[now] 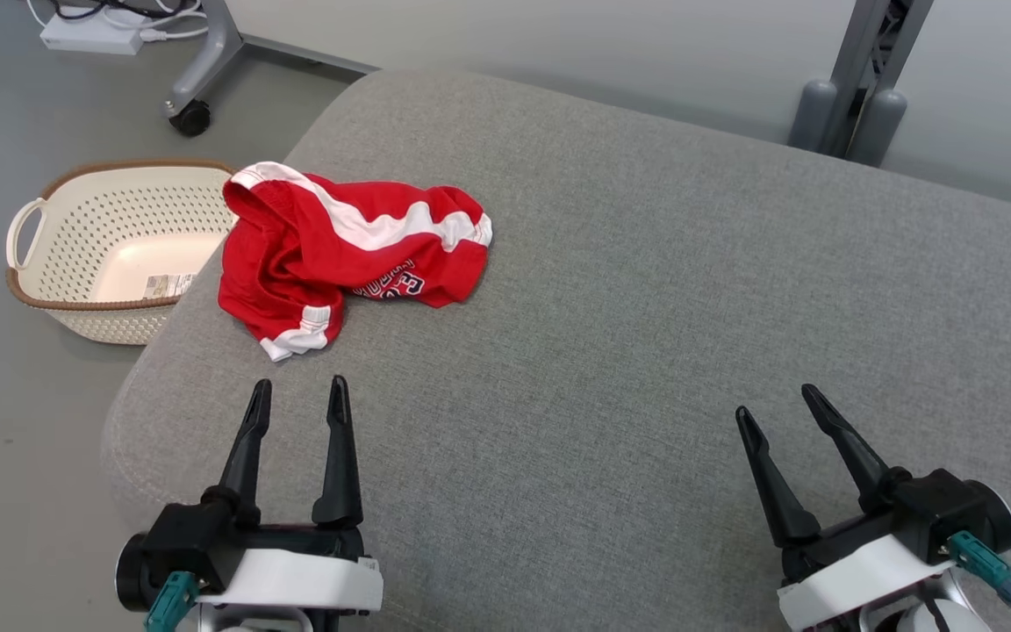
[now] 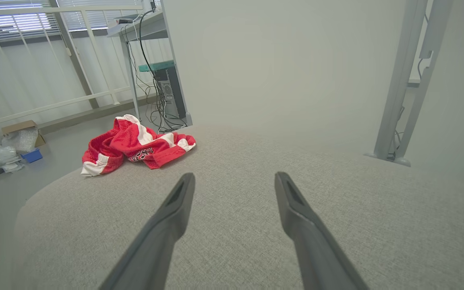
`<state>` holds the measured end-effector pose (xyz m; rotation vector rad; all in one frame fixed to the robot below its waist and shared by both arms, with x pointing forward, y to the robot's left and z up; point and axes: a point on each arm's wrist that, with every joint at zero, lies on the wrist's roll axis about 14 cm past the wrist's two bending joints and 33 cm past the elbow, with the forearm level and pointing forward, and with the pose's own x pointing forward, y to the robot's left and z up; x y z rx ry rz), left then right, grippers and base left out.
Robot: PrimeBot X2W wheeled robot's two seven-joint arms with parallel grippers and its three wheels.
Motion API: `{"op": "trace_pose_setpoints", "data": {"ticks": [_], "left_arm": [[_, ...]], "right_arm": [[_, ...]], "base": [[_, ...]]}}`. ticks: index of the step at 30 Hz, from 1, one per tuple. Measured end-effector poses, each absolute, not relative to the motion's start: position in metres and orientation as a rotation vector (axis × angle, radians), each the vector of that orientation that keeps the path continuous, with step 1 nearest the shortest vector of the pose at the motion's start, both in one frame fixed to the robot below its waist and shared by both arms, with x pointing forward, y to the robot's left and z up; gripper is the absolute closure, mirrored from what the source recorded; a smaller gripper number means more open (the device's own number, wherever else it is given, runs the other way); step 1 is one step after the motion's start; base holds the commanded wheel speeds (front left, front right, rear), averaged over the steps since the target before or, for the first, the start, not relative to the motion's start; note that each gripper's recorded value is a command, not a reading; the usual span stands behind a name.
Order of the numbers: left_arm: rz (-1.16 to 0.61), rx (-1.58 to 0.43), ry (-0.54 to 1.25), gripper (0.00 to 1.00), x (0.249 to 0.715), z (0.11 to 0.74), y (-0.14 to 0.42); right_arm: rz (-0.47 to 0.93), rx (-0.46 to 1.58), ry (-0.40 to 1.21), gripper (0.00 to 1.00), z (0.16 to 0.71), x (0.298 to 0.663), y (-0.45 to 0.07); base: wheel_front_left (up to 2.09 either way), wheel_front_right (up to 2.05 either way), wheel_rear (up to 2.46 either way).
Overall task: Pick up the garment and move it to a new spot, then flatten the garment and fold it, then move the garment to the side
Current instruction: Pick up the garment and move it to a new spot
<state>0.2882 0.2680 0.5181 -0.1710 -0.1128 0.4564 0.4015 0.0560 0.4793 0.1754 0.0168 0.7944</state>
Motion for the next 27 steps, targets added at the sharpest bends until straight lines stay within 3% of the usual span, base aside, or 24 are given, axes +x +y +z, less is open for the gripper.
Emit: {"op": "trace_pose_setpoints", "data": {"ticks": [19, 27], "left_arm": [[0.414, -0.078, -0.104, 0.00, 0.389, 0.519, 0.294], [0.500, -0.073, 0.039, 0.00, 0.426, 0.473, 0.331]], "right_arm": [[0.811, 0.149, 0.063, 0.00, 0.433, 0.449, 0.051], [0.776, 0.134, 0.090, 0.00, 0.414, 0.462, 0.038]], "base": [[0.00, 0.00, 0.00], [0.00, 0.00, 0.00]]}}
